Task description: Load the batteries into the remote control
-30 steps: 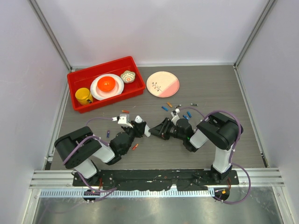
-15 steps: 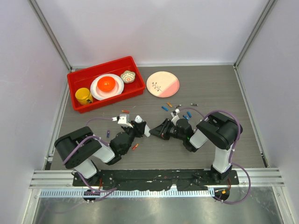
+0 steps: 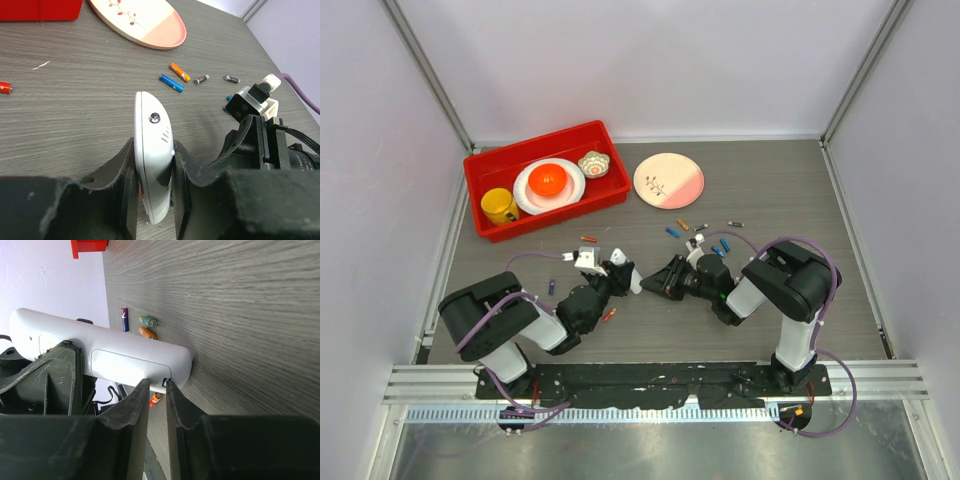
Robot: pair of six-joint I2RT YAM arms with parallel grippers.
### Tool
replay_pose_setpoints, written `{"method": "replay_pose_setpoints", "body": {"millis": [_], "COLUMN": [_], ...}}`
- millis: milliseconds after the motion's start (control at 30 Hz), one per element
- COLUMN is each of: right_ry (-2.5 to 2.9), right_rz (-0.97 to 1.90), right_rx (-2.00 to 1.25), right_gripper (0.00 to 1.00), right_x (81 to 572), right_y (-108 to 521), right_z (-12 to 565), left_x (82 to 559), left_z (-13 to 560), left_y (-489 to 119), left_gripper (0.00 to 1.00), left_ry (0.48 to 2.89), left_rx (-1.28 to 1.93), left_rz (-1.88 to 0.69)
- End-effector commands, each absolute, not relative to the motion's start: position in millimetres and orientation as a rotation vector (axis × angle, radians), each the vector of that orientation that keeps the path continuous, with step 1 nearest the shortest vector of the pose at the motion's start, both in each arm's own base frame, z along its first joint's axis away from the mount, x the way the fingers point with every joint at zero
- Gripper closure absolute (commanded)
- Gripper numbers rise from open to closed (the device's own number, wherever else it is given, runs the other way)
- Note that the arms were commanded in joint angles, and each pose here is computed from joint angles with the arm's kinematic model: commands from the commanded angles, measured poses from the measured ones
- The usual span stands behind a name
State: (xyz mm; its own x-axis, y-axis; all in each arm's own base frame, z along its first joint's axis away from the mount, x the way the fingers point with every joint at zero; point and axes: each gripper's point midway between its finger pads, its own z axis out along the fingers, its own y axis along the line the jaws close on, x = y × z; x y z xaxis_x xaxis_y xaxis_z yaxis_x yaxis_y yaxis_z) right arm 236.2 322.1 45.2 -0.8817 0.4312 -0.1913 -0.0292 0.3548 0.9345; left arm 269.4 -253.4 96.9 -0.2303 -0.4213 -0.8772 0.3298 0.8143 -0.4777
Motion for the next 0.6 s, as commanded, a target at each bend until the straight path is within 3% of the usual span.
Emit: {"method": "replay_pose_setpoints", "body": {"millis": [0,567], "right_ry": [2.048,2.043], "right_rz": [1.643,1.631], "right_rx": [0.252,0.237], "right_gripper": [0.76,0.76], "right_x": [243.4,240.7], "right_y": [333.5,328.8], "right_z": [93.3,96.8], "left_x": [262.5,261.0], "left_z": [93.4,84.0], "left_y": [-259.0,-257.3], "left_gripper": [1.00,1.00], "left_ry": [1.662,1.682], "left_rx": [-0.006,0.006], "left_rz": [-0.672,-0.628]}}
